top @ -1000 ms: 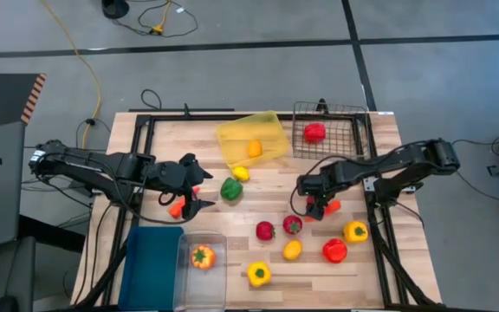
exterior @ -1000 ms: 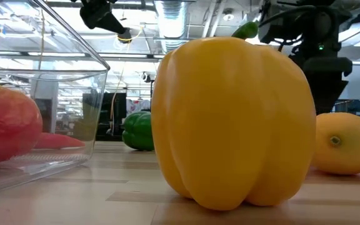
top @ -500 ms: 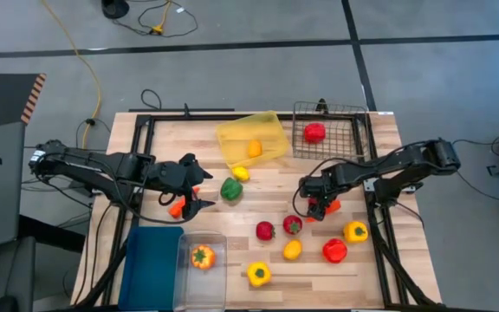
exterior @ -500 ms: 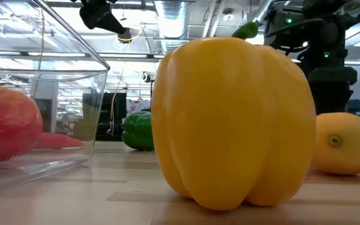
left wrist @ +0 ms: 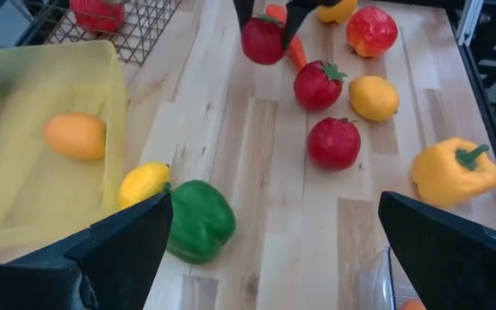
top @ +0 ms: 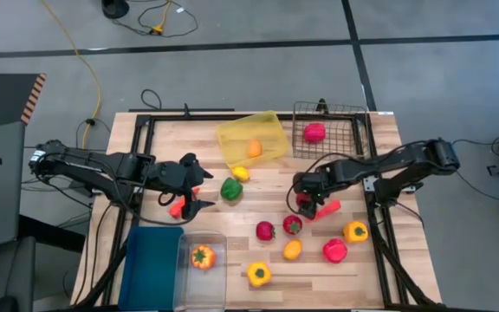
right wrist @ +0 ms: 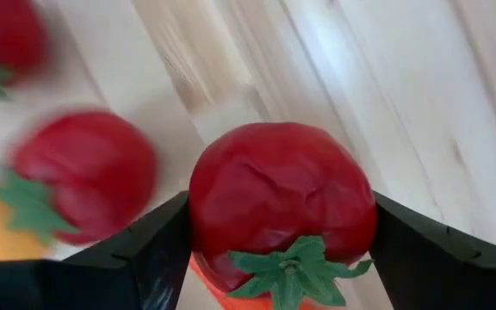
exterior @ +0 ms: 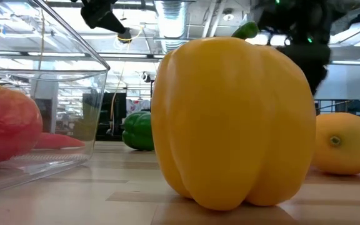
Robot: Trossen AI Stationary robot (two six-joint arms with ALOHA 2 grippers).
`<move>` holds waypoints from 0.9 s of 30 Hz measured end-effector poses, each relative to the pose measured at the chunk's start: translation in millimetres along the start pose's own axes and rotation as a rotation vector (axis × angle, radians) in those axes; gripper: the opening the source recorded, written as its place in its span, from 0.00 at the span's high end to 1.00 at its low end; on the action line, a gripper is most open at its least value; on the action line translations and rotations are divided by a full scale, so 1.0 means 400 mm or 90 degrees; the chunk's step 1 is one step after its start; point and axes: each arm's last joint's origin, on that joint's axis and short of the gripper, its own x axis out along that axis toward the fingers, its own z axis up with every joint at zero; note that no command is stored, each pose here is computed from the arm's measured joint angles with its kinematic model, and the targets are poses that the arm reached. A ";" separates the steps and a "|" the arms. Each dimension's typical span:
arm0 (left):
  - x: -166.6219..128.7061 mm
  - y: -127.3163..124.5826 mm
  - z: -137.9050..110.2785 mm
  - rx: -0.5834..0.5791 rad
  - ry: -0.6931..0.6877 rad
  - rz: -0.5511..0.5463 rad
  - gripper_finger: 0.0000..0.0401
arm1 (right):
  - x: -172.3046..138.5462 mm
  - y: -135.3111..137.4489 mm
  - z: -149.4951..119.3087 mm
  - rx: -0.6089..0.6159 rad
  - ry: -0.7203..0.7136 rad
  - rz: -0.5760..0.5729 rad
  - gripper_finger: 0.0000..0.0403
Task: Sort produce into baskets
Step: Put the top right red tomato into the transparent bin
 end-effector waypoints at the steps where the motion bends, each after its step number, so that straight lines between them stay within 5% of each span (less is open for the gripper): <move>1: 0.000 0.000 0.000 0.007 0.000 0.000 0.01 | -0.010 0.006 0.010 0.000 -0.012 0.007 0.18; 14: 0.008 0.057 0.011 0.070 0.000 0.052 0.01 | -0.108 0.112 0.135 -0.061 -0.330 0.194 0.18; 27: 0.010 0.147 0.037 0.079 -0.035 0.102 0.01 | -0.193 0.200 0.167 -0.185 -0.608 0.317 0.18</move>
